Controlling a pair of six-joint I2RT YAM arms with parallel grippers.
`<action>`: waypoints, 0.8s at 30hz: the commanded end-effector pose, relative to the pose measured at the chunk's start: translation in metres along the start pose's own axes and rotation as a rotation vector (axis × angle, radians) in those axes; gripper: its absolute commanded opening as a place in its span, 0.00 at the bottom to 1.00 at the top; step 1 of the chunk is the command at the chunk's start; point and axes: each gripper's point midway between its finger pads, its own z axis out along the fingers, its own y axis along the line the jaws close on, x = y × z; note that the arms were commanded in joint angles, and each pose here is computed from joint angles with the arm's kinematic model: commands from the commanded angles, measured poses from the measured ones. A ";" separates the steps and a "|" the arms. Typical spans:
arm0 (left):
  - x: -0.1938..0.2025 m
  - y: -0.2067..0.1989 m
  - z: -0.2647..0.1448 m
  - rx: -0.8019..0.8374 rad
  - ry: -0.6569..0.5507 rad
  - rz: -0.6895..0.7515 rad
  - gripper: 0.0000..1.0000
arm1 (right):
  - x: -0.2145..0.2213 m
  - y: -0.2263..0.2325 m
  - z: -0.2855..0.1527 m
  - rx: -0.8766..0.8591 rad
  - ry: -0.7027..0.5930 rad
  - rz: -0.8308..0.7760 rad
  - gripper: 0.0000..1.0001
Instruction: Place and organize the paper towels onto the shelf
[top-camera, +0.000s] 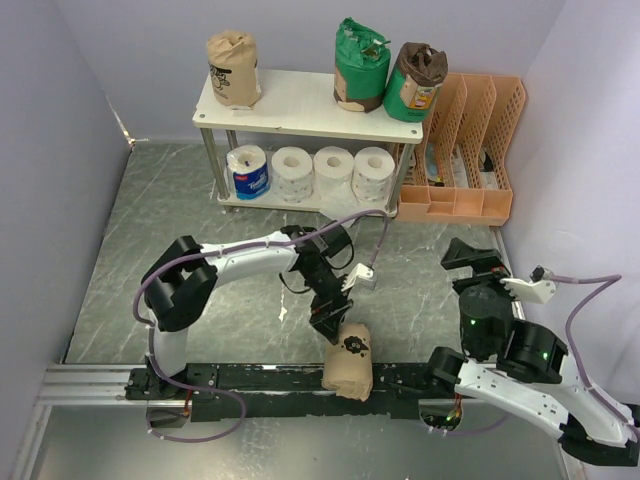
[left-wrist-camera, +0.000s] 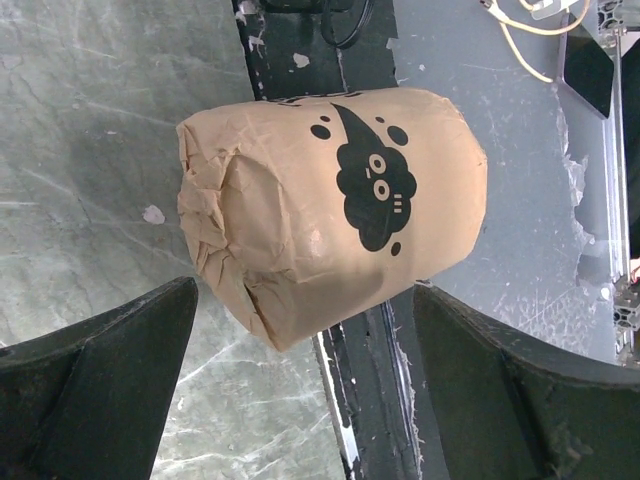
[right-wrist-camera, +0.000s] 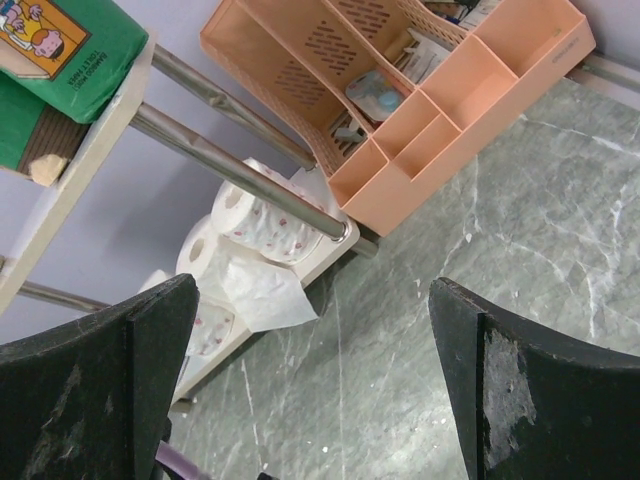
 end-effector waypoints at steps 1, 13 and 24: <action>-0.009 0.003 0.007 -0.007 -0.012 0.059 0.97 | -0.003 -0.008 -0.001 0.002 -0.008 0.015 1.00; 0.000 -0.018 0.030 0.107 0.038 0.040 0.57 | -0.008 -0.024 -0.003 0.019 -0.009 0.035 1.00; -0.031 -0.035 -0.020 -0.109 0.120 0.185 0.07 | -0.014 -0.029 -0.004 0.019 -0.020 0.053 1.00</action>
